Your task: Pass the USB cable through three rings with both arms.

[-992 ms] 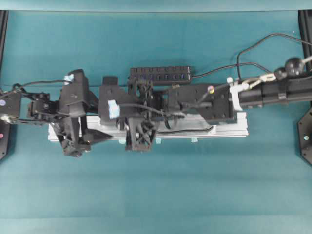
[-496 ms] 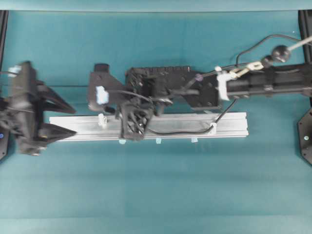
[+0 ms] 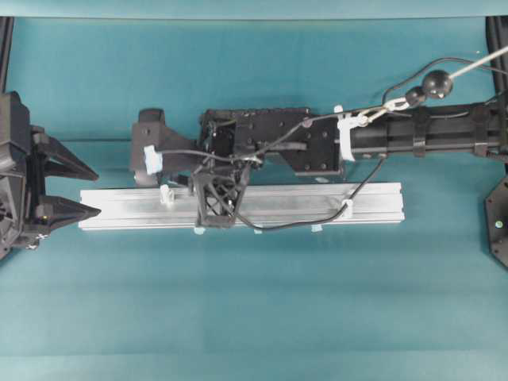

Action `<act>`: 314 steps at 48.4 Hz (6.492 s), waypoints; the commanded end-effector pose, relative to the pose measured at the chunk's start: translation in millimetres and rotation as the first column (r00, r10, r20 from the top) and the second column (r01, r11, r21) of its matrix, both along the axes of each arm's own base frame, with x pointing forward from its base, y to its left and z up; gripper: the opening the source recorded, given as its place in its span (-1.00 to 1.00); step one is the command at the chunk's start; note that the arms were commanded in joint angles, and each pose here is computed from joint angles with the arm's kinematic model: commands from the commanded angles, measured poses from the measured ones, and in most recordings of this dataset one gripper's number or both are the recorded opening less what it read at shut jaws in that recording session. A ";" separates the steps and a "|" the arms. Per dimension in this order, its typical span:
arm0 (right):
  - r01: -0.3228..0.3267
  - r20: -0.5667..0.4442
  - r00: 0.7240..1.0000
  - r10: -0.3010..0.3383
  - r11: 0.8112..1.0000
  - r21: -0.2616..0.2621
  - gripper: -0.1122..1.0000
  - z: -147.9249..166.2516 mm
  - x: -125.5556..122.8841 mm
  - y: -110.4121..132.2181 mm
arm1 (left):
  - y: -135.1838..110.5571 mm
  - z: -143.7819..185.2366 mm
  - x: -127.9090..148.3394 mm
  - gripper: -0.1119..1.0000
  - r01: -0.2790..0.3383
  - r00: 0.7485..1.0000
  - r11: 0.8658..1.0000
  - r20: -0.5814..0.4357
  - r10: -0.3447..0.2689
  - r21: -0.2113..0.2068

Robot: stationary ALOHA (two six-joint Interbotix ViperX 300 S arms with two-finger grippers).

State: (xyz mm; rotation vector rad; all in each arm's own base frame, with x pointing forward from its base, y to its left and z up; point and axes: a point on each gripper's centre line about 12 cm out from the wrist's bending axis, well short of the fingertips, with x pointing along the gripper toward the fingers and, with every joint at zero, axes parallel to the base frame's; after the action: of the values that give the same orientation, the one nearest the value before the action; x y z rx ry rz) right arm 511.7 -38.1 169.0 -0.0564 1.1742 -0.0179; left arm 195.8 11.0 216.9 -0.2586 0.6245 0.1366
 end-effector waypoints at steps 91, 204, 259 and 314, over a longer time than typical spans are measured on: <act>-0.032 0.057 0.998 0.033 0.999 -0.014 -0.89 -23.1 30.1 -9.1 | 1.1 -5.1 -2.2 0.60 0.003 1.000 1.000 -0.002 -0.003 0.012; -0.040 0.152 0.988 0.037 0.999 0.020 -0.89 -15.4 46.2 8.5 | 19.3 -73.3 58.3 0.60 0.064 0.996 0.988 -0.073 -0.054 0.140; -0.030 0.168 0.986 0.022 0.999 0.041 -0.89 -14.1 47.4 10.0 | 19.2 -102.8 61.2 0.46 0.047 0.998 0.988 0.035 -0.053 0.148; -0.035 0.163 0.986 0.031 0.999 0.025 0.45 -2.2 30.2 9.0 | 18.7 -99.3 59.9 -0.36 0.050 0.998 0.987 0.034 -0.055 0.150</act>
State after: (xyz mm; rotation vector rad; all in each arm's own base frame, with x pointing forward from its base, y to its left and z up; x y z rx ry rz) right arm 543.5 -30.1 142.9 -0.0346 1.0611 0.0250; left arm 254.2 29.2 113.4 -0.0988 0.5955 0.1258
